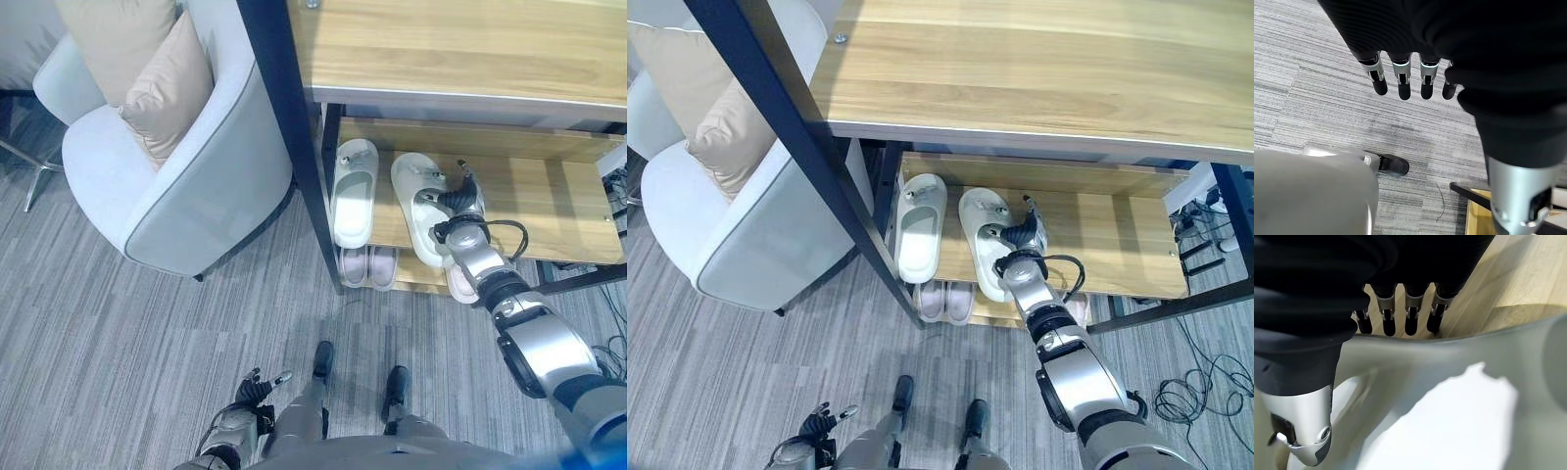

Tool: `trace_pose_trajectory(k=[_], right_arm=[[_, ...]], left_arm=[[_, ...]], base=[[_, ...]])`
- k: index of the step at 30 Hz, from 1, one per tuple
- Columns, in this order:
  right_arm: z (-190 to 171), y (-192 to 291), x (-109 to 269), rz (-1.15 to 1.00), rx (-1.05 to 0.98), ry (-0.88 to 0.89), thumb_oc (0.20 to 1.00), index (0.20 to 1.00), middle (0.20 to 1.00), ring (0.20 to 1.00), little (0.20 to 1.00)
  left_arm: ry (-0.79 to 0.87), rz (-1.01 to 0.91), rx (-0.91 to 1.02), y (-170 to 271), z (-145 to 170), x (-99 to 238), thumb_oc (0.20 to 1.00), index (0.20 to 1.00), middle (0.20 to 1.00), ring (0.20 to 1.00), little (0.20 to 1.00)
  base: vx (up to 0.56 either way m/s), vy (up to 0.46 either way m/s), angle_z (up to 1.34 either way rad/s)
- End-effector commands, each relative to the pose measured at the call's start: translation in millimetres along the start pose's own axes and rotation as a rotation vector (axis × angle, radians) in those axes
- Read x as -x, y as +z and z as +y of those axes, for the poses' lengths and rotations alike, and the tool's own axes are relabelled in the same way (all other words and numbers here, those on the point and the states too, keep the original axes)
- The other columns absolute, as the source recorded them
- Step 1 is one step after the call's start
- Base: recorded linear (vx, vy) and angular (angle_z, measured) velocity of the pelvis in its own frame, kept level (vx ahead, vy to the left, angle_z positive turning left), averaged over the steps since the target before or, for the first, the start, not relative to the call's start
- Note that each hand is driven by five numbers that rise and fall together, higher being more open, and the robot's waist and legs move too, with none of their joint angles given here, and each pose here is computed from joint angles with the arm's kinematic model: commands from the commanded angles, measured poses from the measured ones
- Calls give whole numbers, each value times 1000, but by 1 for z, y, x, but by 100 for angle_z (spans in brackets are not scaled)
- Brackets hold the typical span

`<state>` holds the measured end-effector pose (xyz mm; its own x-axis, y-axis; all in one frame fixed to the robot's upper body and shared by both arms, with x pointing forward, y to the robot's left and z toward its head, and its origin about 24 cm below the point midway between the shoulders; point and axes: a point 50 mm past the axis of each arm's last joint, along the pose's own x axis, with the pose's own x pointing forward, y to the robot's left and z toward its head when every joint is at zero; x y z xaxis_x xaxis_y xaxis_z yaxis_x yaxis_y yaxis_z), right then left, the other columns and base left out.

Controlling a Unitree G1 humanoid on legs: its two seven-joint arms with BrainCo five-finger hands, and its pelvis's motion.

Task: Arrange the slippers neatly on the shoe rack.

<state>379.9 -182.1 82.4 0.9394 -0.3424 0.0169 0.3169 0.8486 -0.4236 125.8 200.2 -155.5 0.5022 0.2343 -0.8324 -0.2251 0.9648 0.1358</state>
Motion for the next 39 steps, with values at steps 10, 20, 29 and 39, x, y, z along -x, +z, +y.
trace_pose_trajectory(k=[10,20,29,39], right_arm=[[1,5,39,-121,-514,16,1000,1000,1000,1000,1000],[-12,-8,59,-161,-458,22,1000,1000,1000,1000,1000],[1,-39,91,-89,-427,165,1000,1000,1000,1000,1000],[19,-42,99,-78,-382,279,1000,1000,1000,1000,1000]], left_arm=[[13,46,29,0,6,-3,1000,1000,1000,1000,1000],[18,85,-10,-13,9,0,1000,1000,1000,1000,1000],[21,78,-16,-12,10,0,1000,1000,1000,1000,1000],[15,91,-22,-17,11,2,1000,1000,1000,1000,1000]], base=[[25,-11,-6],[11,-6,-1],[17,-22,-1],[1,-3,-1]])
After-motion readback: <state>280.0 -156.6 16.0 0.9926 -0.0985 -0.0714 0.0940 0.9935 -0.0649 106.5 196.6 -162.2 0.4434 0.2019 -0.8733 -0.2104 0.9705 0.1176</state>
